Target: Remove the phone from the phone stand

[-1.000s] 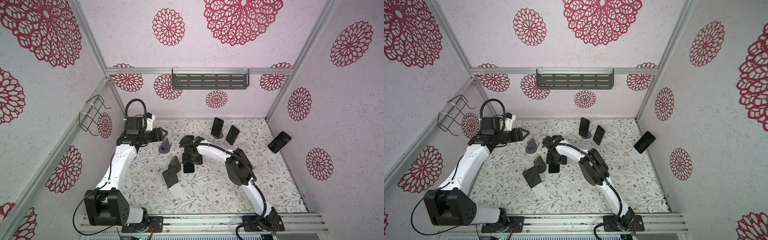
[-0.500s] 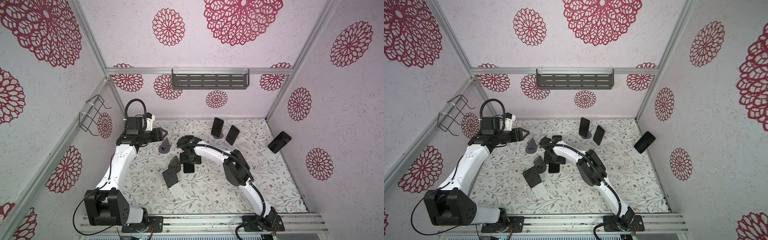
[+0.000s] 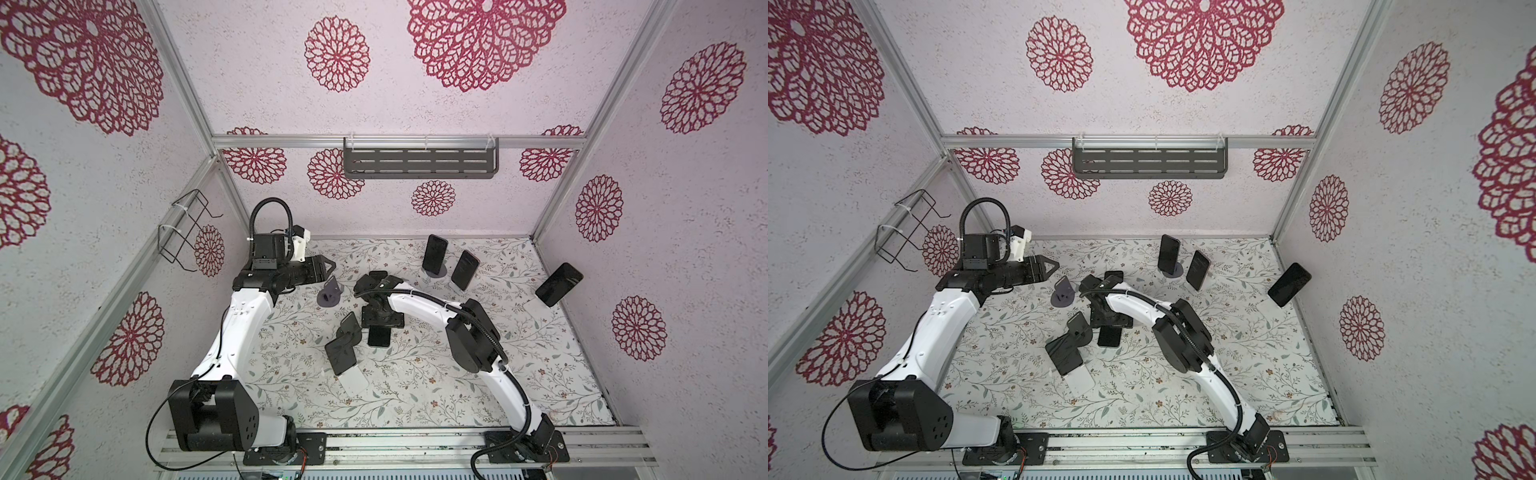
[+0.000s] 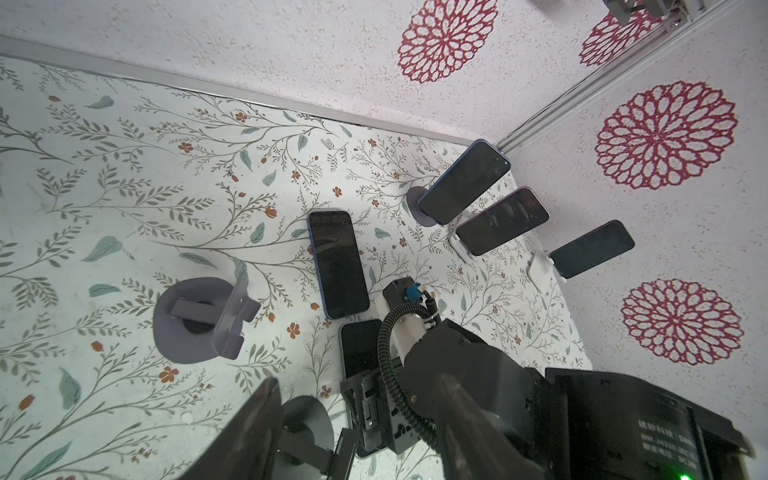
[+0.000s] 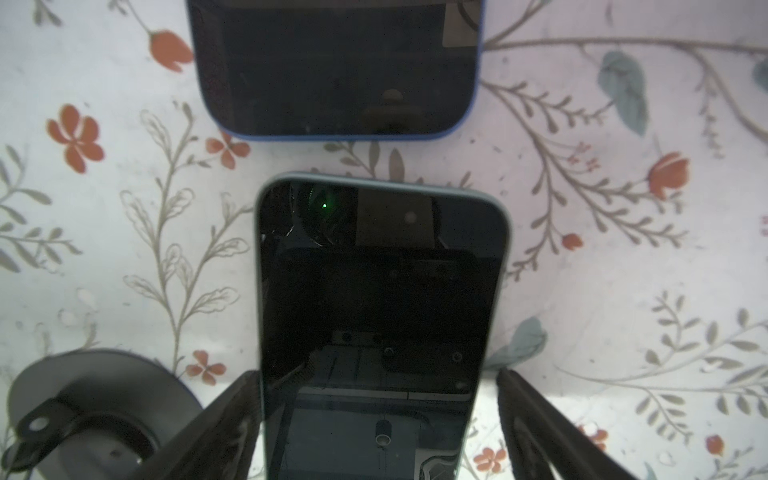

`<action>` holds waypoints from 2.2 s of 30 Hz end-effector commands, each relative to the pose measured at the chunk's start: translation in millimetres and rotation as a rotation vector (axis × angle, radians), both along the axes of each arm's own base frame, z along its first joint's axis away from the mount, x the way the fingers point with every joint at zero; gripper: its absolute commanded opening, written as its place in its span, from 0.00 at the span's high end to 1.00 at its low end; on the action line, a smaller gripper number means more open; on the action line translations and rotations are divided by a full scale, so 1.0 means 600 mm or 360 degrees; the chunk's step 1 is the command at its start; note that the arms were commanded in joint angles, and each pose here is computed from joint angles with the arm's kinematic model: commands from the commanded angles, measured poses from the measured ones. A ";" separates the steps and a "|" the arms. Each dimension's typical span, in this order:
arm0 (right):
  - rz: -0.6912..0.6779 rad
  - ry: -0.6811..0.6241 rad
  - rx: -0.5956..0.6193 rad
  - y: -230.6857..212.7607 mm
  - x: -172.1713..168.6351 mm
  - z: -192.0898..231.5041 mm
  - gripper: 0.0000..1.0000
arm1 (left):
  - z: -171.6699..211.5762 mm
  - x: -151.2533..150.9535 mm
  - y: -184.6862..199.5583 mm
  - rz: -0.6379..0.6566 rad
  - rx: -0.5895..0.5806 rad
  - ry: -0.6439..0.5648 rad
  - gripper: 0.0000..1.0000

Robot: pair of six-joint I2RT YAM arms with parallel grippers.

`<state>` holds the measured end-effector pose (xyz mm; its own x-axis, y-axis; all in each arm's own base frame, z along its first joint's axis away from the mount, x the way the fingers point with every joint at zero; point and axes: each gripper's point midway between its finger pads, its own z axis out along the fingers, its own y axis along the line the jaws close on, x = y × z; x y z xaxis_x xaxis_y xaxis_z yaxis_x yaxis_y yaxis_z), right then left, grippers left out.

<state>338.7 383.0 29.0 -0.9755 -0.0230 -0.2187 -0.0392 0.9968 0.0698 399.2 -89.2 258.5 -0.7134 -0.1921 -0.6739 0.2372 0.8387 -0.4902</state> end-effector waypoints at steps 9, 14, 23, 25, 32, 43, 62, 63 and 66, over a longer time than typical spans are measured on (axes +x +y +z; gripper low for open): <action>0.0081 0.0047 0.0134 0.026 0.007 -0.018 0.13 | 0.017 -0.004 0.001 -0.0031 0.0002 -0.0056 0.38; 0.0100 0.0037 0.0162 0.034 0.009 -0.016 0.13 | 0.015 -0.004 0.001 -0.0034 0.0005 -0.0044 0.38; 0.0040 -0.0017 0.0067 -0.006 0.020 0.005 0.12 | 0.017 -0.011 -0.005 -0.0093 0.0016 -0.0049 0.38; 0.0047 -0.0055 0.0102 -0.009 0.025 0.025 0.11 | 0.024 -0.021 -0.016 -0.0172 0.0004 -0.0066 0.38; 0.0209 -0.0267 0.0176 -0.026 0.035 0.123 0.02 | 0.033 -0.079 -0.043 -0.0418 0.0182 -0.0070 0.38; 0.0167 -0.0937 0.0345 -0.167 0.013 0.299 0.02 | 0.034 -0.209 -0.061 -0.0497 0.0535 0.0037 0.33; 0.0264 -0.1191 0.0551 -0.294 -0.064 0.369 0.02 | -0.090 -0.300 -0.075 -0.0655 0.0822 0.0499 0.36; 0.0269 -0.1193 0.0551 -0.294 -0.065 0.370 0.02 | -0.094 -0.300 -0.077 -0.0670 0.0824 0.0523 0.36; 0.0282 -0.1193 0.0546 -0.292 -0.064 0.372 0.02 | -0.109 -0.298 -0.080 -0.0702 0.0846 0.0586 0.39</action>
